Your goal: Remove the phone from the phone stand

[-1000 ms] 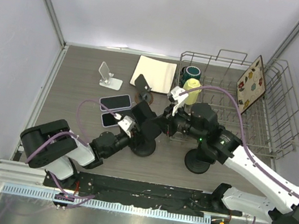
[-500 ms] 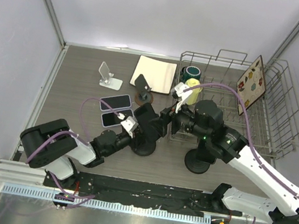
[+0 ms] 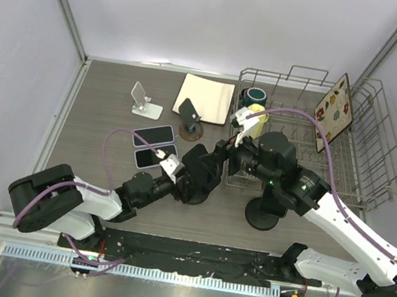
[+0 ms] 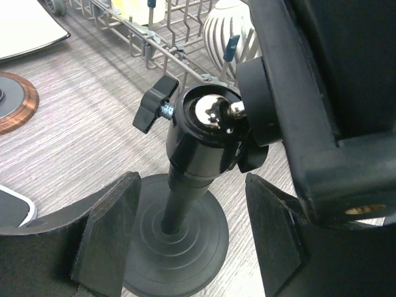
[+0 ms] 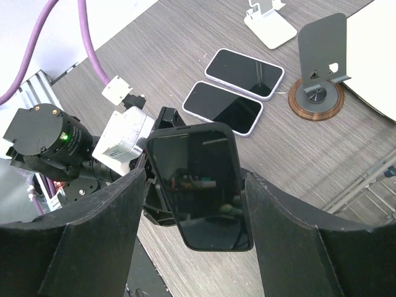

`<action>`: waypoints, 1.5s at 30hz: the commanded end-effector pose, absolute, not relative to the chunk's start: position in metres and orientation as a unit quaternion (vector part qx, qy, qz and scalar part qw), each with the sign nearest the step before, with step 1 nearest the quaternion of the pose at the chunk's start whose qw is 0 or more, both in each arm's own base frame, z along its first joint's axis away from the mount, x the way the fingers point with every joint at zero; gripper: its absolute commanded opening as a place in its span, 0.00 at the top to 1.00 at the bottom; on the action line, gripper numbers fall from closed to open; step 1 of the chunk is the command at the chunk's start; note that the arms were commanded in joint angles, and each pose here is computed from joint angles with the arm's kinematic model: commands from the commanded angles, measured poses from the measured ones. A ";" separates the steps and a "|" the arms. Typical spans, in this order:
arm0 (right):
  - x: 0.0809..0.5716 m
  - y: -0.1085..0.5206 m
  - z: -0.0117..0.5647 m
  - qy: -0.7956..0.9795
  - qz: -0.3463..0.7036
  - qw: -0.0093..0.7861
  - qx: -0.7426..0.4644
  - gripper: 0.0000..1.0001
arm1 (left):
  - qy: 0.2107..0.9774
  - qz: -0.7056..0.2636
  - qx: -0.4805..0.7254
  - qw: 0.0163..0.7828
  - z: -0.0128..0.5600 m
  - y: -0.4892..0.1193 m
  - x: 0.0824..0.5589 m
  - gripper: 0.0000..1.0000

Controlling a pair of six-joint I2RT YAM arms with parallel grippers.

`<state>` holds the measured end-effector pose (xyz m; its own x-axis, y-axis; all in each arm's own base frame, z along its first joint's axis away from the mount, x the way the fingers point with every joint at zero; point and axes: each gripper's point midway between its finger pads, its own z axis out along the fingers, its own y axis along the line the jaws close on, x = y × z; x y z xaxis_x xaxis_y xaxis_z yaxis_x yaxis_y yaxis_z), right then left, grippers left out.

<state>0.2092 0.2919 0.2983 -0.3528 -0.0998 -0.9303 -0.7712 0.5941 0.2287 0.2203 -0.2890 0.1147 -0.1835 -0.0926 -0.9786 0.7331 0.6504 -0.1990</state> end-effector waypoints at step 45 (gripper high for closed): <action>0.209 0.275 0.302 0.755 0.245 0.544 -0.273 0.24 | 0.671 -0.421 0.169 0.586 0.175 -0.310 0.173 0.00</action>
